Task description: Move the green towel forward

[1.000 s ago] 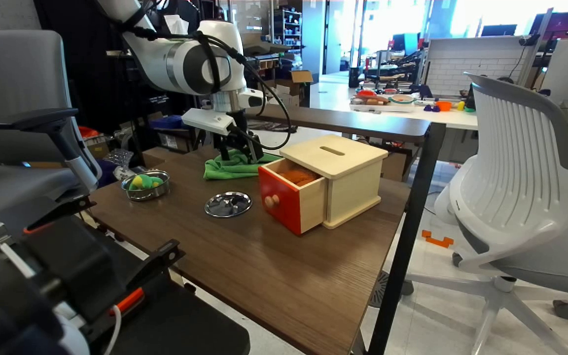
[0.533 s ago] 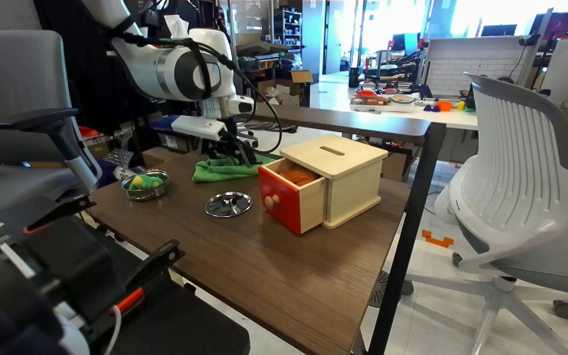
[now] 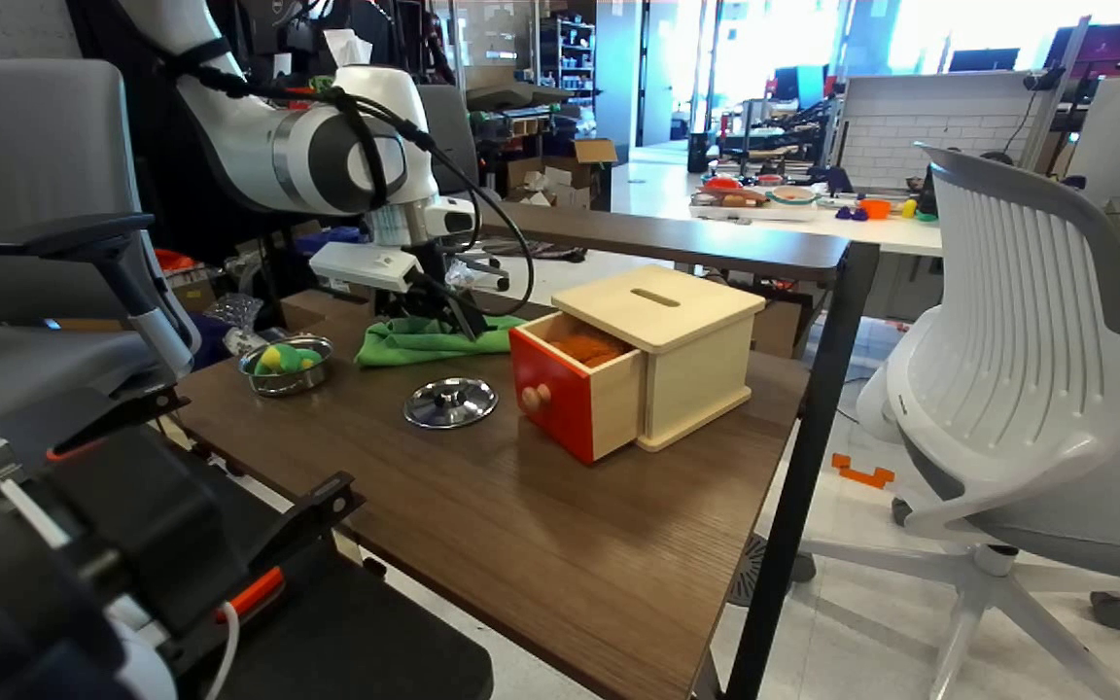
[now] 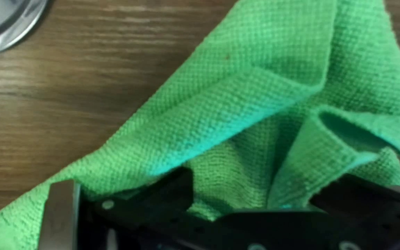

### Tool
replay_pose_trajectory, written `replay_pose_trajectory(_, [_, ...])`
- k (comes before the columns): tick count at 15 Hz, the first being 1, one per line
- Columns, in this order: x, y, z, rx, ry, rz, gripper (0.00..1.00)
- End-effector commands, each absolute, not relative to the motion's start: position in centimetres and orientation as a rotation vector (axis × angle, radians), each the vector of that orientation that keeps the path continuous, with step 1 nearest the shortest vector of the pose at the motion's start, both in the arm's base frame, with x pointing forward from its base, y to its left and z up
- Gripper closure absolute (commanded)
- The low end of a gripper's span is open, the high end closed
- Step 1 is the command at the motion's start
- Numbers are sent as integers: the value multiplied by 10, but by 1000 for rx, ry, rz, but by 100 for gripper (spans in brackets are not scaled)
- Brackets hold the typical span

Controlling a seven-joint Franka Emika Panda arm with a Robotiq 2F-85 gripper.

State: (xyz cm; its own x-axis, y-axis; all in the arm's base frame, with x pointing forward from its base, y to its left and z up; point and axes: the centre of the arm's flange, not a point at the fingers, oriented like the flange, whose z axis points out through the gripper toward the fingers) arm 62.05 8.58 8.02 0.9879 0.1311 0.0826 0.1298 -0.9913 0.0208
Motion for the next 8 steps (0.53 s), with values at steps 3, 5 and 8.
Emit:
replay_pose_trajectory(3, [557,81,64,3099,203,118,0])
replay_pose_trajectory(5, [547,74,71,3108,174,136,0])
replay_pose_trajectory(8, [536,61,79,3106,132,126,0])
